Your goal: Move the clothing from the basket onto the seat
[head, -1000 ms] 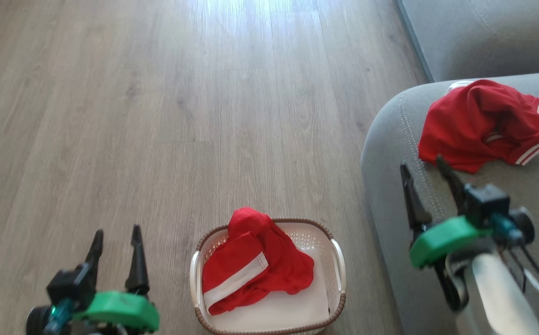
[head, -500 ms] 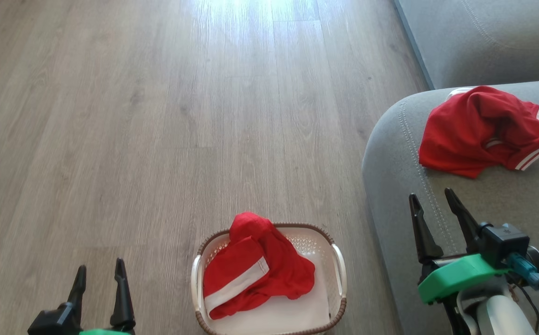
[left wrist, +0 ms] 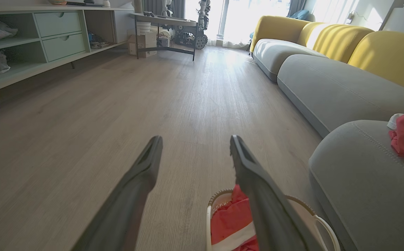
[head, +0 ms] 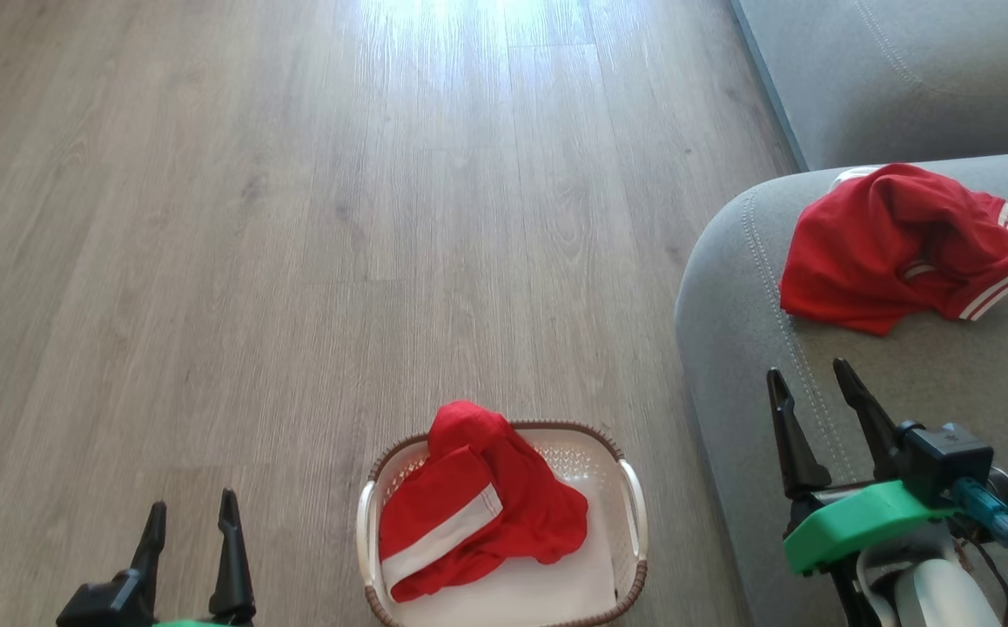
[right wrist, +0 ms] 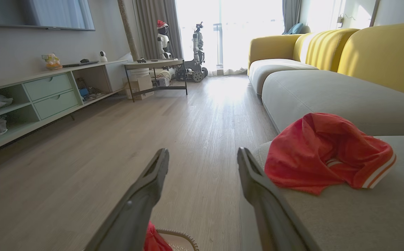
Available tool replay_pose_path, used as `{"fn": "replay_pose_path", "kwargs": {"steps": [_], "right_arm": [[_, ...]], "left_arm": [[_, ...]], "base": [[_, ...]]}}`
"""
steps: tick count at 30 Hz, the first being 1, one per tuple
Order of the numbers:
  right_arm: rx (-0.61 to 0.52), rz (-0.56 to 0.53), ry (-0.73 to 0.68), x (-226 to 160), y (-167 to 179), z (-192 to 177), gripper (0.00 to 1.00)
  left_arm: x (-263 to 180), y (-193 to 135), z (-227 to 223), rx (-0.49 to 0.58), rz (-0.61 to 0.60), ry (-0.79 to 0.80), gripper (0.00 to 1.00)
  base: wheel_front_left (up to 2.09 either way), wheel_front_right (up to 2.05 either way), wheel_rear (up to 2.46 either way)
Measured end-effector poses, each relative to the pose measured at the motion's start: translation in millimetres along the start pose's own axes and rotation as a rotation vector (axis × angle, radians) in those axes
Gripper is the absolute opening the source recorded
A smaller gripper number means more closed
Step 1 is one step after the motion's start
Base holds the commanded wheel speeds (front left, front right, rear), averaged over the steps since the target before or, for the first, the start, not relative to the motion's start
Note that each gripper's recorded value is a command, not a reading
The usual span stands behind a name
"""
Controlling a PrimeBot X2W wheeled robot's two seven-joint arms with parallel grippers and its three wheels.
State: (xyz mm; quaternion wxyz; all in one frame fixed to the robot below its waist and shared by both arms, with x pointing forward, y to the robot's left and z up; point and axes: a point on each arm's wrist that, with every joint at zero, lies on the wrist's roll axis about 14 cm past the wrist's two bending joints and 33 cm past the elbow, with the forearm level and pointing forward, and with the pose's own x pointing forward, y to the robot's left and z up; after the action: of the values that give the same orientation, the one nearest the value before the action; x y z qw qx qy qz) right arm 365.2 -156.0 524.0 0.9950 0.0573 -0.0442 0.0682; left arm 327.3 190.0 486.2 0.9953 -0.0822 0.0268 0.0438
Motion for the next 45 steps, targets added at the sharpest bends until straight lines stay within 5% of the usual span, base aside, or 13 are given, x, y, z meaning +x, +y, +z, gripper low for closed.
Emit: {"fn": "replay_pose_path", "kwargs": {"steps": [17,27,45], "right_arm": [[0.011,-0.009,0.021,1,-3,-8,1.00],[-0.015,-0.018,0.018,29,-11,-13,1.00],[-0.077,-0.078,-0.031,126,-57,-43,1.00]], "left_arm": [[2,-7,-16,0.015,-0.035,0.055,1.00],[49,-52,-43,0.058,-0.180,0.153,1.00],[124,-137,-213,0.171,-0.479,0.570,1.00]], "base": [[0.00,0.00,0.00],[0.00,0.00,0.00],[0.00,0.00,0.00]]}}
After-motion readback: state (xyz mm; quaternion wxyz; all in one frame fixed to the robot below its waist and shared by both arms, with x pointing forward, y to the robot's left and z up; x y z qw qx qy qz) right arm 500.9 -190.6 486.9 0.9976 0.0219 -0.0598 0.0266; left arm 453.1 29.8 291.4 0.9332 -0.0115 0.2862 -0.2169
